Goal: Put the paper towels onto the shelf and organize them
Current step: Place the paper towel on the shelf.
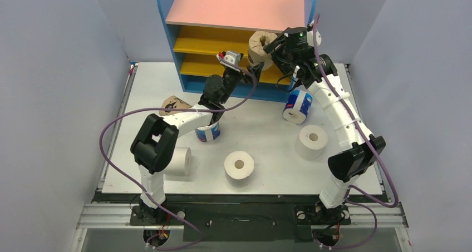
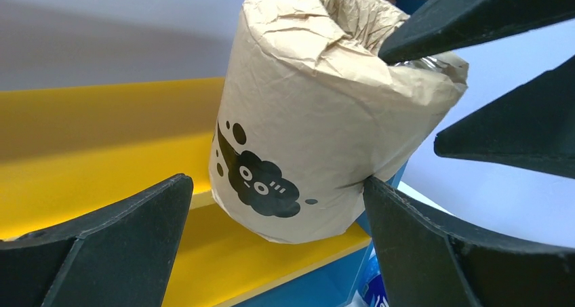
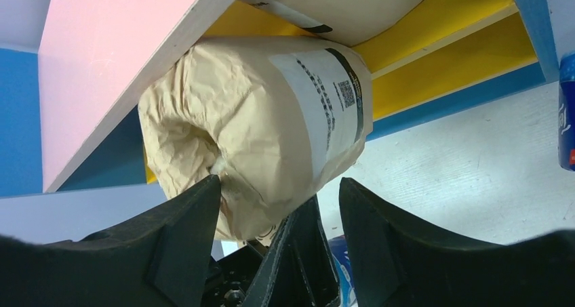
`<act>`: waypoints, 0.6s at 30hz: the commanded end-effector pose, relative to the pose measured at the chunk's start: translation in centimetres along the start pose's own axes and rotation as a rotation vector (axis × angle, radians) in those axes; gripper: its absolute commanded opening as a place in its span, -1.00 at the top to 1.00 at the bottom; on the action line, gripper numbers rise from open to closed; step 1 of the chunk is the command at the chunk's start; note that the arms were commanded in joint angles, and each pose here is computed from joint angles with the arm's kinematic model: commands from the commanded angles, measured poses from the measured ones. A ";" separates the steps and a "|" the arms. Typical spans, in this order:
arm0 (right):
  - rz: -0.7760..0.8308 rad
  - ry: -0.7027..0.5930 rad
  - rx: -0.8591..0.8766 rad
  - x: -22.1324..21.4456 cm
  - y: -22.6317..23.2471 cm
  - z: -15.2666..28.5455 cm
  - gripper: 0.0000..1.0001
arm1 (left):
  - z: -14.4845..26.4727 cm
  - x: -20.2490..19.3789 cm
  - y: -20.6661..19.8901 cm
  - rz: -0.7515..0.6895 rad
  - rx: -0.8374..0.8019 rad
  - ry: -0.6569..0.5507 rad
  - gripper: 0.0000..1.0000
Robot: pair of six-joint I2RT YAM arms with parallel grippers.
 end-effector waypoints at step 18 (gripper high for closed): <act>0.011 -0.069 0.110 3.8 0.7 4.6 -0.22 | -2.6 5.1 1.4 -0.010 0.073 -0.161 -0.93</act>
Point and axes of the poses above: each gripper's point midway between its finger pads, its own z axis back along the fingers, its own y axis along the line the jaws close on, x = y × z, the point moved 5 cm from there along z, back along the fingers, and after that the axes turned 12 degrees about z, right-handed, at the moved point
